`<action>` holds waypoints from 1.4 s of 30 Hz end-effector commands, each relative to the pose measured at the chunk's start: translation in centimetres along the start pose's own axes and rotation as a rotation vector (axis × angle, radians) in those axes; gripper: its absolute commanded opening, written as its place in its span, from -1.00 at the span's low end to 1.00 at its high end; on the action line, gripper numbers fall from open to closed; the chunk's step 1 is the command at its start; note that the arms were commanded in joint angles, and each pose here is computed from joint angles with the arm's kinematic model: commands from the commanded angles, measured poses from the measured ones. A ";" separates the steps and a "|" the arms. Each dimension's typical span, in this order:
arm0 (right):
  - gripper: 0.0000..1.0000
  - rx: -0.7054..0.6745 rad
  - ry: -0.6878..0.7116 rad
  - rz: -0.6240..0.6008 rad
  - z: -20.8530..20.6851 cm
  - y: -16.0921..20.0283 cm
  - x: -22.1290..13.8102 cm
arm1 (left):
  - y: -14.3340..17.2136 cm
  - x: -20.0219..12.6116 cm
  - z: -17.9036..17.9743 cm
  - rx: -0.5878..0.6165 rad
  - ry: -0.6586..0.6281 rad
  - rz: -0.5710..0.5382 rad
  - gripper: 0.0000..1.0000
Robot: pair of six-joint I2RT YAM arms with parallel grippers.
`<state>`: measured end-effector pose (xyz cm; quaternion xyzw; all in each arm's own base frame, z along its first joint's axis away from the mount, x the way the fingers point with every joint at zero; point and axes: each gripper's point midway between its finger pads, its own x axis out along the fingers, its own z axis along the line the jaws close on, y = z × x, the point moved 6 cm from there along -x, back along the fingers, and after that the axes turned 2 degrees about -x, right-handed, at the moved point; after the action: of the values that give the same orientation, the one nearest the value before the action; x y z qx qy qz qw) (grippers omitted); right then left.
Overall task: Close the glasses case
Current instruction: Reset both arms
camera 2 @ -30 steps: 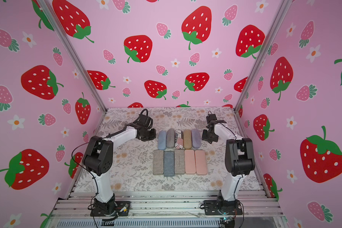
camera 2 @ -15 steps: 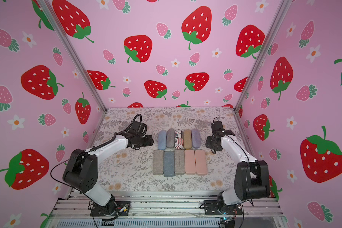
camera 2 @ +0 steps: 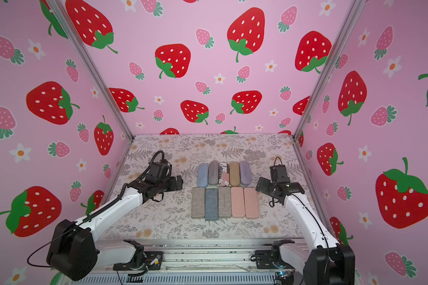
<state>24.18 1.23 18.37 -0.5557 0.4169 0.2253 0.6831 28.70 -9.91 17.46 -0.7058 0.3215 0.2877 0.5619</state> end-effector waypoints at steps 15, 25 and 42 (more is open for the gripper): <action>0.99 -0.034 -0.046 -0.422 -1.0 -1.6 -2.4 | -0.1 -3.5 8.2 0.101 -0.281 -0.536 0.99; 0.99 -0.121 0.060 -0.617 -1.1 -2.6 0.9 | -1.1 0.1 10.9 0.075 -0.347 -0.492 0.99; 0.99 -0.156 0.070 -0.623 0.8 -4.9 9.8 | -3.2 4.6 11.9 0.037 -0.252 -0.475 0.99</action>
<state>32.07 -0.55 11.32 -0.7247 0.2736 0.0510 0.6304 31.66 1.99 11.55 -0.6940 0.0936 0.2752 0.6587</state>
